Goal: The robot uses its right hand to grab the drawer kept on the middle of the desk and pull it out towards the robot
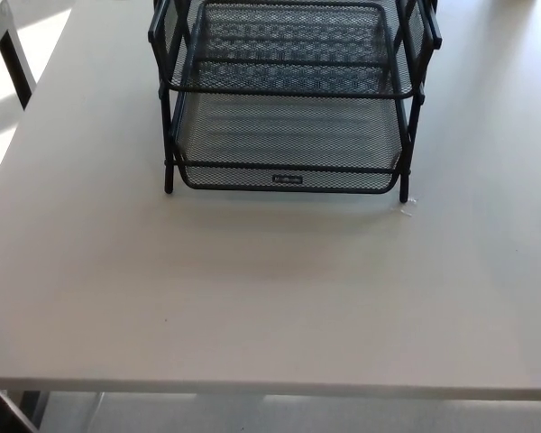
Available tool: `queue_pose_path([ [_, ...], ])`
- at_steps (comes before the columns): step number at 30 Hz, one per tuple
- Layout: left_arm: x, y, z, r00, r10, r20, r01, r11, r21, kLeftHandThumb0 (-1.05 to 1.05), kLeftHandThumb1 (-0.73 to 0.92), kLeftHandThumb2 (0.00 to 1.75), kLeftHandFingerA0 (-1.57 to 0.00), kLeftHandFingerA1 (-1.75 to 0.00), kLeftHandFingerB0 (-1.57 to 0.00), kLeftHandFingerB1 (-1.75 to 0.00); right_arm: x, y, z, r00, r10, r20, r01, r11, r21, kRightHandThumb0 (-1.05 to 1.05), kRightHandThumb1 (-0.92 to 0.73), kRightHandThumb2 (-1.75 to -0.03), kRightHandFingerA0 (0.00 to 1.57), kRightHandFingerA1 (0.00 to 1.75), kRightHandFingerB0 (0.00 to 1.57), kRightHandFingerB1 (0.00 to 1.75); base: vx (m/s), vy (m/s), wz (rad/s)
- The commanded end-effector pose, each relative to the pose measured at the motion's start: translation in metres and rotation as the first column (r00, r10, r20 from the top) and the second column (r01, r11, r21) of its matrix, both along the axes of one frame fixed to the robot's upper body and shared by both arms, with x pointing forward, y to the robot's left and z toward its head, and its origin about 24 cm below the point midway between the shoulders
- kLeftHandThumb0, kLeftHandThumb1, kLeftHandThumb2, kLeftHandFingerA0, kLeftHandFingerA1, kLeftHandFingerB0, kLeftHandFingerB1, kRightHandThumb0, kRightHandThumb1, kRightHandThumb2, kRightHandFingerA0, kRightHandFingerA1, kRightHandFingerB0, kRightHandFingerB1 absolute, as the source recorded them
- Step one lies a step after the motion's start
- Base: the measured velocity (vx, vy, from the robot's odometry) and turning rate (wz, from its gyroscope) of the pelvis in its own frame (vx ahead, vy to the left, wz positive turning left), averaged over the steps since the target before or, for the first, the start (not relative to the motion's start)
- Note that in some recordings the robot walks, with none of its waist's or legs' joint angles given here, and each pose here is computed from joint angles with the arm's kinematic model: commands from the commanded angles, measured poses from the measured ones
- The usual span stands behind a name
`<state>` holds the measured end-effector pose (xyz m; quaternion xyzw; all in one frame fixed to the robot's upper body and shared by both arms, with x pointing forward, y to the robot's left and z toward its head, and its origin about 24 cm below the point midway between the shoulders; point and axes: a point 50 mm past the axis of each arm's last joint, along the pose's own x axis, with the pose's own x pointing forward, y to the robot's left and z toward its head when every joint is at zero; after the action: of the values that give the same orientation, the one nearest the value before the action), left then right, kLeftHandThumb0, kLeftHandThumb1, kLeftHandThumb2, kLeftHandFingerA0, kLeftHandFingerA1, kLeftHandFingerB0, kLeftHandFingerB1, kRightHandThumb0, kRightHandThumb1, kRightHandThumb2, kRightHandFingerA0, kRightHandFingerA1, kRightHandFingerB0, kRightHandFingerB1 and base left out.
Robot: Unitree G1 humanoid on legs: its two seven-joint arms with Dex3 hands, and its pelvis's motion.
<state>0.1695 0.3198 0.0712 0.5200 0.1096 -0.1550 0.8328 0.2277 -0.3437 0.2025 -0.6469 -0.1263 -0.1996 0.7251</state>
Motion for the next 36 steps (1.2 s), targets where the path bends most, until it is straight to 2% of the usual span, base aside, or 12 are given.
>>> queue_pose_path([
  [1, -0.001, 0.002, 0.001, 1.0, 0.012, -0.019, -0.012, 1.0, -0.004, -0.31, 0.55, 0.56, -0.77, -0.85, -0.79, -0.57, 0.023, 0.036, 0.02, 0.993, 0.113, -0.043, -0.113, 0.994, -0.006, -0.65, -0.47, -0.8, 0.28, 0.51, 0.14, 0.4, 0.0, 0.0, 0.0],
  [14, -0.002, 0.001, 0.0, 1.0, -0.001, -0.016, 0.001, 1.0, 0.012, -0.33, 0.54, 0.56, -0.79, -0.88, -0.79, -0.59, 0.059, 0.122, 0.036, 0.948, 0.312, -0.068, -0.317, 0.945, -0.086, -0.74, -0.65, -0.61, 0.18, 0.44, 0.12, 0.29, 0.0, 0.0, 0.0],
  [18, -0.002, 0.0, -0.001, 1.0, -0.015, -0.014, 0.015, 1.0, 0.018, -0.35, 0.56, 0.57, -0.78, -0.84, -0.78, -0.56, 0.073, 0.163, 0.041, 0.918, 0.389, -0.073, -0.394, 0.914, -0.094, -0.4, -0.38, -0.99, 0.0, 0.51, 0.01, 0.52, 0.0, 0.0, 0.0],
  [19, -0.002, 0.0, -0.001, 1.0, -0.017, -0.016, 0.017, 1.0, 0.012, -0.34, 0.56, 0.56, -0.77, -0.85, -0.78, -0.57, 0.074, 0.17, 0.041, 0.906, 0.42, -0.046, -0.422, 0.902, -0.094, -0.78, -0.53, -0.9, 0.15, 0.54, 0.07, 0.43, 0.0, 0.0, 0.0],
  [24, -0.002, -0.001, 0.0, 1.0, -0.019, -0.018, 0.02, 1.0, 0.02, -0.35, 0.56, 0.57, -0.78, -0.84, -0.77, -0.56, 0.079, 0.192, 0.036, 0.888, 0.459, -0.031, -0.459, 0.88, -0.12, -0.82, -0.54, -0.93, 0.14, 0.55, 0.03, 0.41, 0.0, 0.0, 0.0],
  [26, -0.002, -0.001, 0.001, 1.0, -0.015, -0.018, 0.015, 1.0, 0.014, -0.34, 0.56, 0.57, -0.79, -0.85, -0.78, -0.56, 0.078, 0.214, 0.032, 0.863, 0.504, -0.028, -0.503, 0.853, -0.138, -0.41, -0.33, -0.97, 0.0, 0.53, 0.0, 0.51, 0.0, 0.0, 0.0],
  [27, -0.002, -0.002, 0.001, 1.0, -0.023, -0.016, 0.024, 0.999, 0.026, -0.35, 0.56, 0.57, -0.78, -0.85, -0.78, -0.56, 0.079, 0.221, 0.03, 0.857, 0.515, -0.018, -0.512, 0.847, -0.146, -0.84, -0.7, -0.62, 0.12, 0.51, 0.12, 0.33, 0.0, 0.0, 0.0],
  [29, -0.001, -0.002, 0.002, 1.0, -0.025, -0.015, 0.026, 0.999, 0.025, -0.32, 0.55, 0.56, -0.79, -0.85, -0.78, -0.57, 0.079, 0.227, 0.028, 0.853, 0.521, -0.023, -0.519, 0.843, -0.144, -0.88, -0.53, -0.91, 0.14, 0.52, 0.1, 0.47, 0.0, 0.0, 0.0],
  [32, 0.0, -0.002, 0.0, 1.0, -0.015, -0.009, 0.015, 1.0, 0.015, -0.32, 0.54, 0.56, -0.82, -0.87, -0.8, -0.58, 0.078, 0.245, 0.021, 0.82, 0.572, -0.019, -0.569, 0.811, -0.138, -0.84, -0.66, -0.61, 0.13, 0.49, 0.12, 0.34, 0.0, 0.0, 0.0],
  [34, 0.001, -0.002, 0.0, 1.0, -0.016, -0.005, 0.016, 1.0, 0.009, -0.32, 0.53, 0.56, -0.83, -0.87, -0.81, -0.58, 0.079, 0.254, 0.018, 0.806, 0.591, -0.033, -0.589, 0.797, -0.13, -0.41, -0.28, -0.94, 0.0, 0.52, 0.0, 0.51, 0.0, 0.0, 0.0],
  [35, 0.001, -0.002, 0.0, 1.0, -0.019, -0.003, 0.019, 1.0, 0.008, -0.32, 0.53, 0.56, -0.83, -0.86, -0.81, -0.58, 0.079, 0.261, 0.017, 0.79, 0.611, -0.052, -0.612, 0.779, -0.136, -0.87, -0.53, -0.92, 0.05, 0.54, 0.05, 0.42, 0.0, 0.0, 0.0],
  [36, 0.001, -0.002, 0.0, 1.0, -0.018, -0.003, 0.018, 1.0, 0.007, -0.32, 0.53, 0.56, -0.83, -0.87, -0.8, -0.58, 0.08, 0.262, 0.017, 0.789, 0.613, -0.048, -0.613, 0.778, -0.141, -0.41, -0.27, -0.95, 0.02, 0.54, 0.0, 0.51, 0.0, 0.0, 0.0],
])
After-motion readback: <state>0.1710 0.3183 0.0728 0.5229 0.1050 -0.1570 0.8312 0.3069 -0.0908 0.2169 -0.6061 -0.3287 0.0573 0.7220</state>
